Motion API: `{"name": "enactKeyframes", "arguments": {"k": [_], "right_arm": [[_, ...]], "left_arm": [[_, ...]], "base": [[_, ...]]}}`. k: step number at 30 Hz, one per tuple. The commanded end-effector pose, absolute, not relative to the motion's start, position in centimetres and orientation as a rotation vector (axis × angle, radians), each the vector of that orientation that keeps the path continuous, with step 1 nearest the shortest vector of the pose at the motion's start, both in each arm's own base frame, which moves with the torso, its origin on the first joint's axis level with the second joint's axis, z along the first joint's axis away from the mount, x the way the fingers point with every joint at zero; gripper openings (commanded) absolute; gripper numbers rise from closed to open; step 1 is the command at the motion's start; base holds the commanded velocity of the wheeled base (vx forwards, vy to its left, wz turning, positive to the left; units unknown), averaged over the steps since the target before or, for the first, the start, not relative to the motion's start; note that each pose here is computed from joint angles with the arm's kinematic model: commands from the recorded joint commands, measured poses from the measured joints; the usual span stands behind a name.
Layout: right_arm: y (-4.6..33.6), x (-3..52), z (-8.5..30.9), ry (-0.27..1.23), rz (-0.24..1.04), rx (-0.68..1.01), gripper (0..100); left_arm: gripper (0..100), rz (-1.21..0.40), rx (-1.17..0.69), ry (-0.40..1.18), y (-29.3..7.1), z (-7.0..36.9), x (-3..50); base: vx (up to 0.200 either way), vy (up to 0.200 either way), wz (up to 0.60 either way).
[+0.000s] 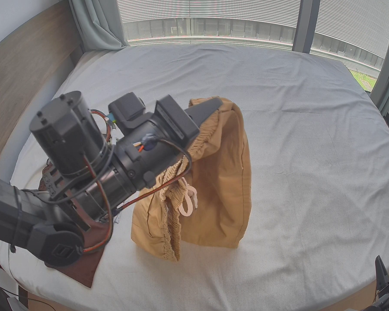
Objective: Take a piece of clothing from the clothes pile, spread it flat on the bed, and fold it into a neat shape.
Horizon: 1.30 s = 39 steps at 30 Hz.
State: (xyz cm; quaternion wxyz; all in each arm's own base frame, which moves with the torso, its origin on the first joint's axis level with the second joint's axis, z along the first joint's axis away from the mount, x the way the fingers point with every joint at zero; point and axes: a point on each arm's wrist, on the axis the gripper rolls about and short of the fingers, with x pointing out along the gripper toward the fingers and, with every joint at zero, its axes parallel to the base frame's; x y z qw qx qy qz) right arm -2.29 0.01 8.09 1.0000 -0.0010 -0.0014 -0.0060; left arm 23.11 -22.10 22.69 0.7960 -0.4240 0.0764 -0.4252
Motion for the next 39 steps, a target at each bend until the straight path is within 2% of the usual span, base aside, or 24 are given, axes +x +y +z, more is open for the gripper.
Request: {"name": "enactKeyframes", "arguments": {"k": [1, 9, 23, 31, 38, 39], "right_arm": [[0.0, -2.3, 7.6, -0.003, -0.012, -0.003, 100], [0.0, -2.3, 7.6, -0.003, -0.012, -0.002, 100], [0.0, -2.3, 7.6, -0.003, -0.012, -0.002, 100], [0.0, -2.3, 7.6, -0.003, -0.012, -0.002, 100], [0.0, -2.3, 7.6, -0.005, -0.011, -0.002, 100], [0.0, -2.3, 7.6, -0.005, -0.011, -0.002, 100]], "left_arm": [[0, -0.910, -0.891, 0.235, -24.2, 20.2, 24.1], [0, -0.913, -0.877, 0.280, -25.3, 18.5, 24.7], [0, -0.974, -0.864, 0.347, -29.2, 15.2, 24.3], [0, -1.016, -0.872, 0.359, -30.5, 15.4, 23.1], [0, -1.081, -0.899, 0.330, -31.7, 17.1, 21.8], [0, -1.113, -0.934, 0.298, -32.2, 18.6, 21.5]], "base": [[0.000, 0.000, 0.00], [0.000, 0.000, 0.00], [0.000, 0.000, 0.00], [0.000, 0.000, 0.00], [0.000, 0.000, 0.00], [0.000, 0.000, 0.00]]}}
